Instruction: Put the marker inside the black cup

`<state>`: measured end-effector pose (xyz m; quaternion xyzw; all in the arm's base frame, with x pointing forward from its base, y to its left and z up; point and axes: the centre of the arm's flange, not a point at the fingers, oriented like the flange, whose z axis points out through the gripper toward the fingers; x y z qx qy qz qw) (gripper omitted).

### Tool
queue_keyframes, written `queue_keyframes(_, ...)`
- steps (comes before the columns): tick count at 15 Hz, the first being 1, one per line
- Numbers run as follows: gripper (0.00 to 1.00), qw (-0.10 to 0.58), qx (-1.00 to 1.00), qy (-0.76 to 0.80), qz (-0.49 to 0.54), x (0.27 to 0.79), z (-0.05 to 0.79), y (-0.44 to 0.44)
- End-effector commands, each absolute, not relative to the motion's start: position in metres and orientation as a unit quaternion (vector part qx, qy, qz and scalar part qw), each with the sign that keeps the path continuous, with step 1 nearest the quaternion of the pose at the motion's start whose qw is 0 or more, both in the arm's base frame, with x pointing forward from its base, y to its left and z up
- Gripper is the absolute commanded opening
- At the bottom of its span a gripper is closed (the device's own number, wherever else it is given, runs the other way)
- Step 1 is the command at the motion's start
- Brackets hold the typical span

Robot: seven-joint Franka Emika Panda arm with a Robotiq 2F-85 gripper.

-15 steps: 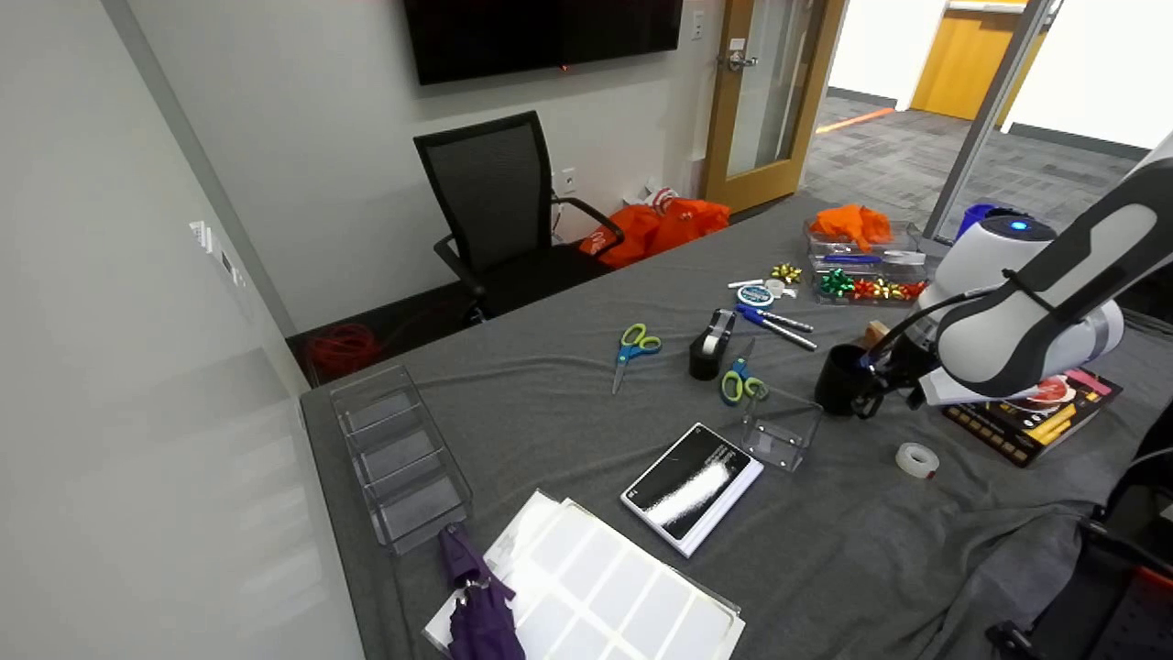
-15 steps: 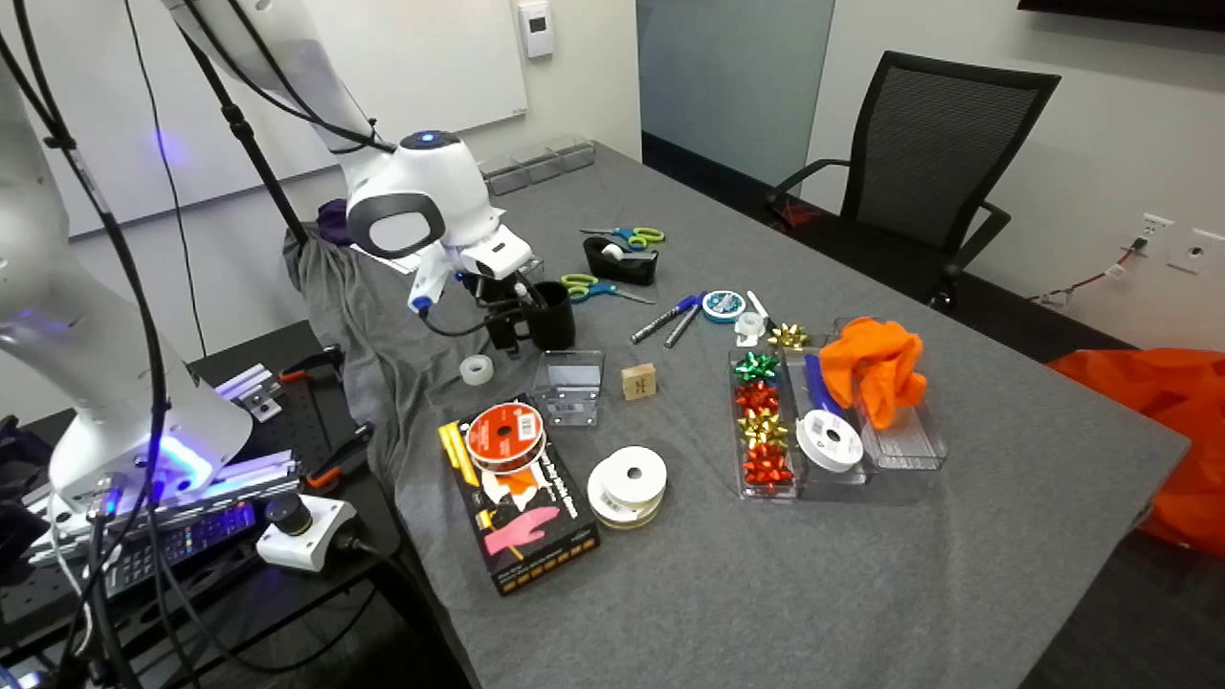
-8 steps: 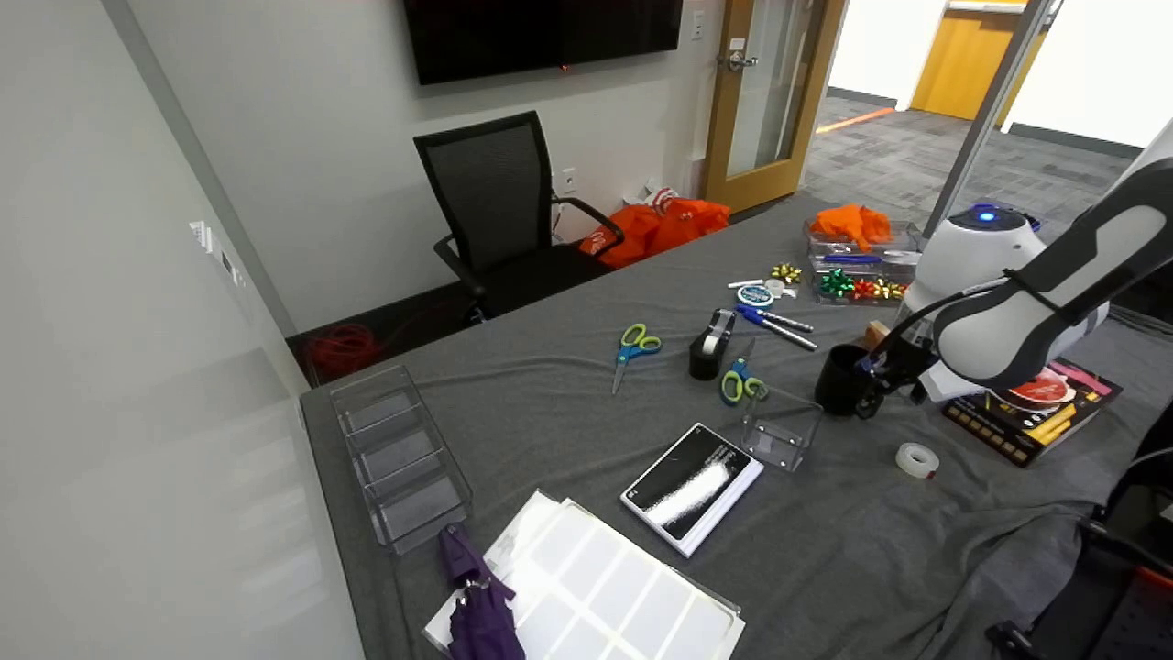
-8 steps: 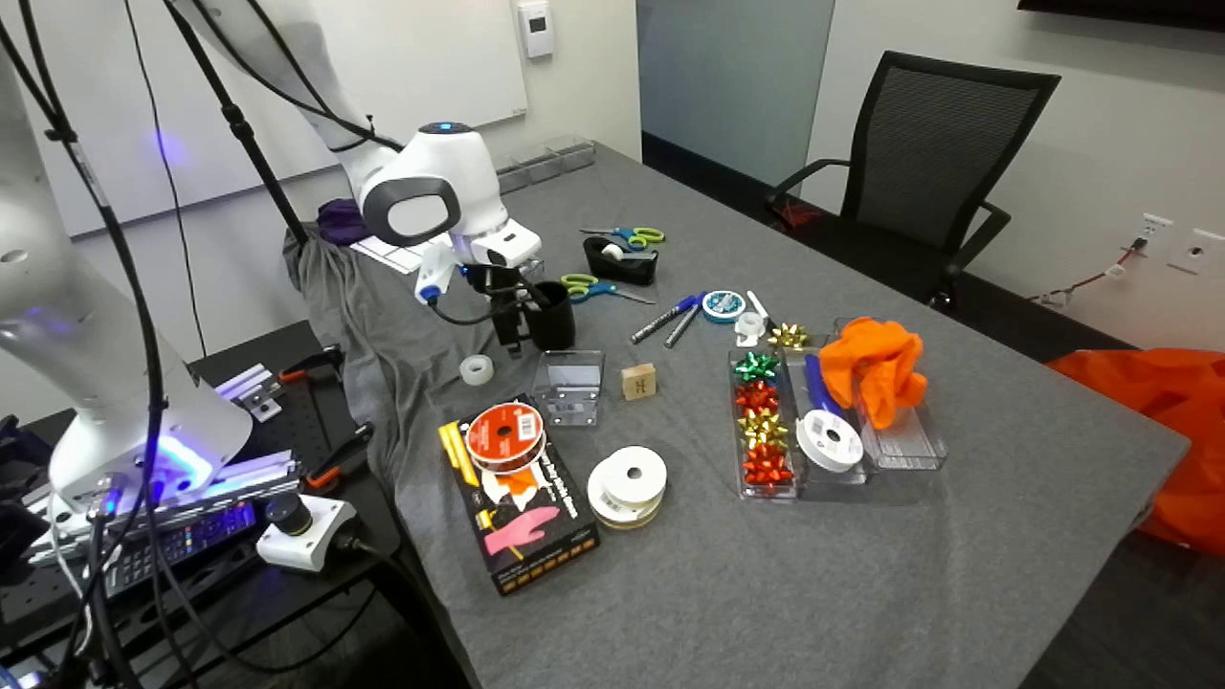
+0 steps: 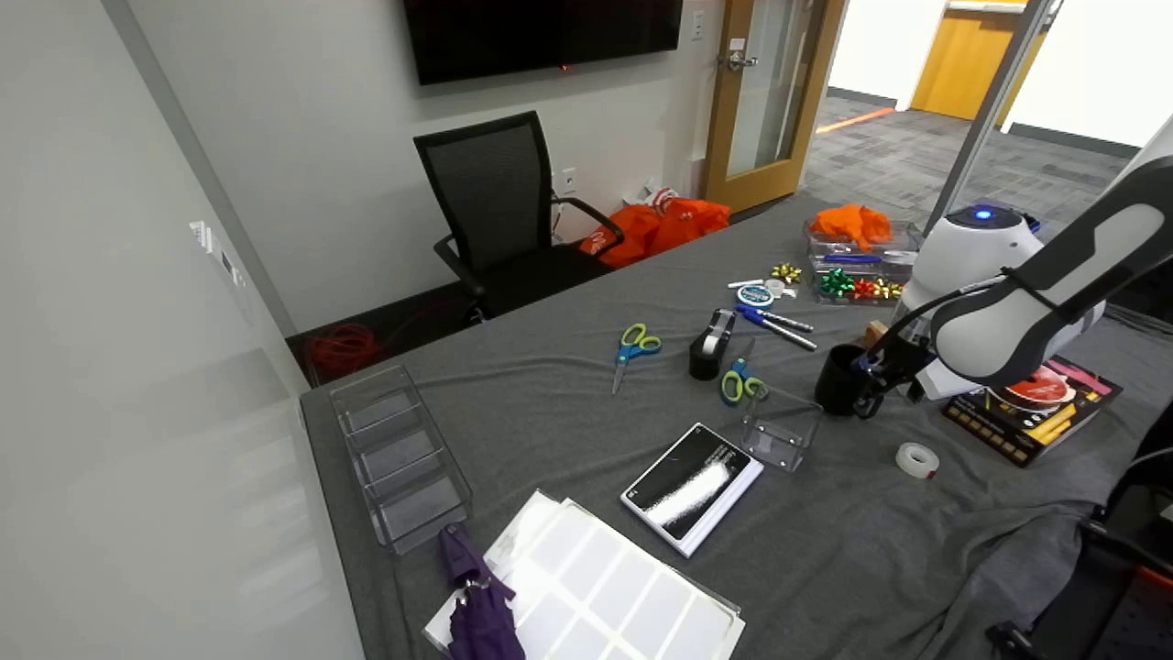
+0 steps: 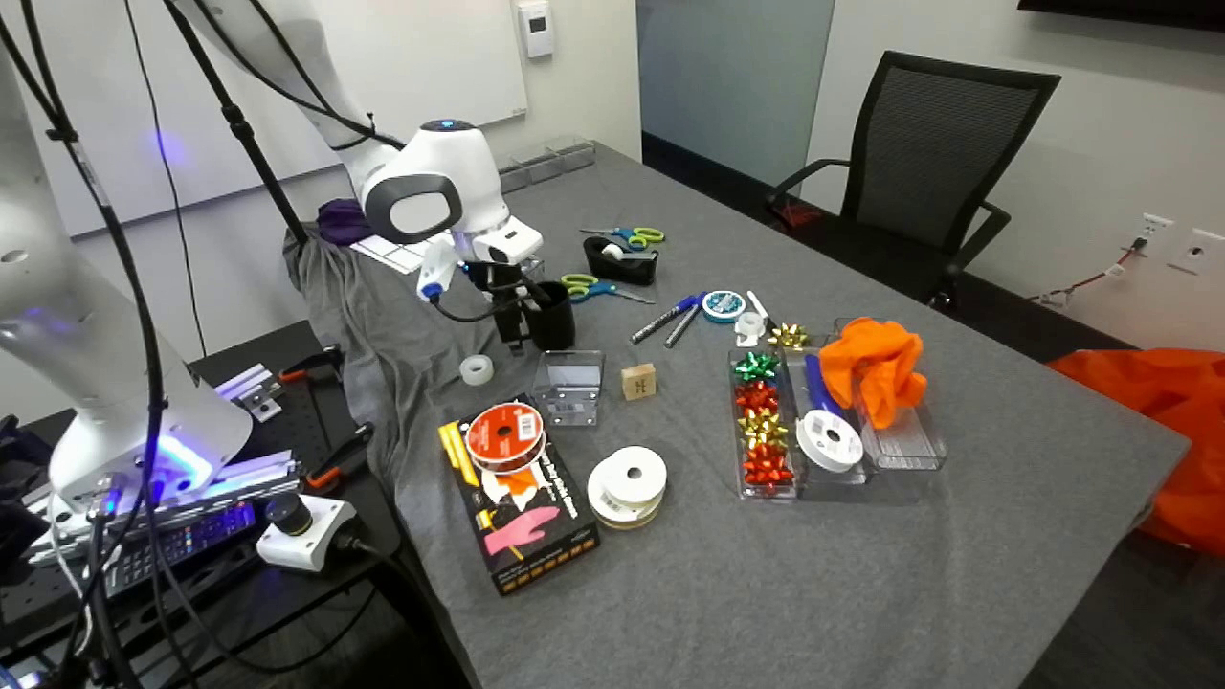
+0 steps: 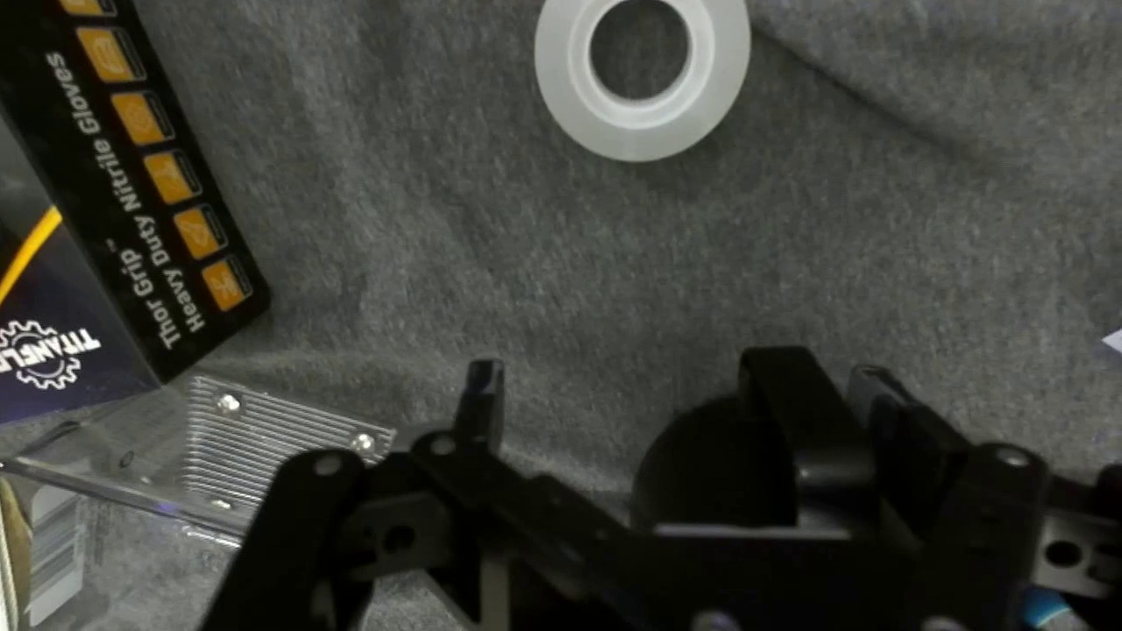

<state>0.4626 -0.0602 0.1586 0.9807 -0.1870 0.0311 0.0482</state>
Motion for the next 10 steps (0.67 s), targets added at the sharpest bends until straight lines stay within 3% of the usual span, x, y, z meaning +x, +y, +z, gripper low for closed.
queue_keyframes(1, 1.0, 0.028, 0.981, -0.186, 0.039, 0.462, 0.156, -0.062)
queue_keyframes(10, 1.0, 0.003, 0.985, -0.167, 0.05, 0.476, 0.15, -0.06)
